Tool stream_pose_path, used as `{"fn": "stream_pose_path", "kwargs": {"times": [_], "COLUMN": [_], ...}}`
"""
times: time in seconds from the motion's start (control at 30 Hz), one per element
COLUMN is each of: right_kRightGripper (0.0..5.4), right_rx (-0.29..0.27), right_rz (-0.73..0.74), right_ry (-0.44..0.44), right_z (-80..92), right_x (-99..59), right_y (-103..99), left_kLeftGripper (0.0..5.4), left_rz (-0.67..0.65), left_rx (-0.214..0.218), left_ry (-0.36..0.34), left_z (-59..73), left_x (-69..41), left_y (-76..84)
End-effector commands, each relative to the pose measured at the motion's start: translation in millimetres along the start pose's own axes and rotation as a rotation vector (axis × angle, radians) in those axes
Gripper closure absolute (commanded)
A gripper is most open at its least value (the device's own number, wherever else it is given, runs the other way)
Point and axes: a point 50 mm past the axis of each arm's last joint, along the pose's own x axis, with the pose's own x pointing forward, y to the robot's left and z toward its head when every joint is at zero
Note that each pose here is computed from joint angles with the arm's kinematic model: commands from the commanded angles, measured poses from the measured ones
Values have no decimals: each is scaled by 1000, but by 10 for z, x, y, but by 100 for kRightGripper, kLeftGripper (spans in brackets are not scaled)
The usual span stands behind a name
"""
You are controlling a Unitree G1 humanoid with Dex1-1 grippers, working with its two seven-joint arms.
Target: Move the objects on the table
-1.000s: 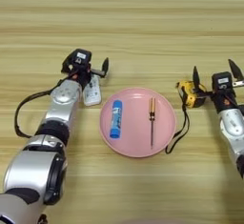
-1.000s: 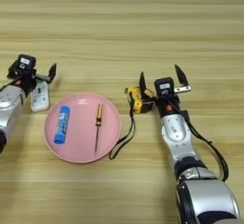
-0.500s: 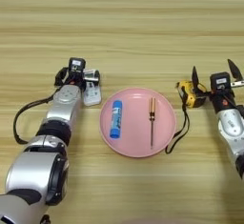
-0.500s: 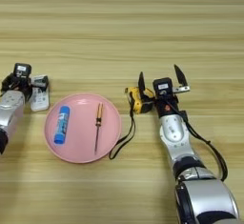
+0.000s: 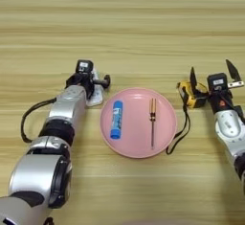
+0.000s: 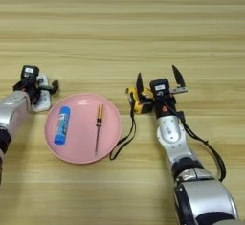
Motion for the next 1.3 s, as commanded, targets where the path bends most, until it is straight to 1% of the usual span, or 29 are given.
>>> {"fn": "stream_pose_path", "kwargs": {"times": [0.03,0.1,0.2,0.27,0.37,0.4,0.5,0.57,0.73,0.8,0.87,0.9,1.03,1.07,1.13,1.17,1.3], "right_kRightGripper": [0,0,0,0,0,0,0,0,0,0,0,0,0,0,0,0,0], "right_rx": [-9,-9,-6,-4,-3,-2,1,2,4,5,4,4,3,2,1,1,0], "right_rz": [2,1,-2,-4,-5,-6,-9,-10,-12,-12,-11,-11,-10,-10,-9,-9,-9], "right_ry": [-11,-15,-21,-27,-31,-32,-36,-38,-44,-45,-45,-46,-48,-48,-48,-47,-45], "right_z": [40,46,53,61,67,69,76,78,86,88,89,89,92,92,92,92,92], "right_x": [58,58,57,59,60,61,63,63,61,62,62,63,62,63,64,65,70], "right_y": [10,12,15,17,22,23,27,28,33,35,36,36,34,32,29,29,30], "left_kLeftGripper": [3,25,67,85,116,138,175,190,200,201,202,217,244,251,254,254,254], "left_rz": [-11,15,44,47,49,51,57,56,60,44,44,44,60,65,58,54,40], "left_rx": [-23,-16,-4,5,8,17,39,49,70,62,75,78,72,69,35,29,25], "left_ry": [69,93,135,158,178,182,189,190,200,208,207,208,215,219,231,234,255], "left_z": [-93,-141,-263,-335,-391,-406,-449,-465,-540,-578,-610,-621,-696,-718,-764,-782,-867], "left_x": [-18,-26,-52,-70,-84,-89,-103,-113,-163,-192,-233,-254,-386,-422,-495,-525,-670], "left_y": [3,28,53,64,77,84,103,113,174,186,213,227,310,325,333,329,306]}}
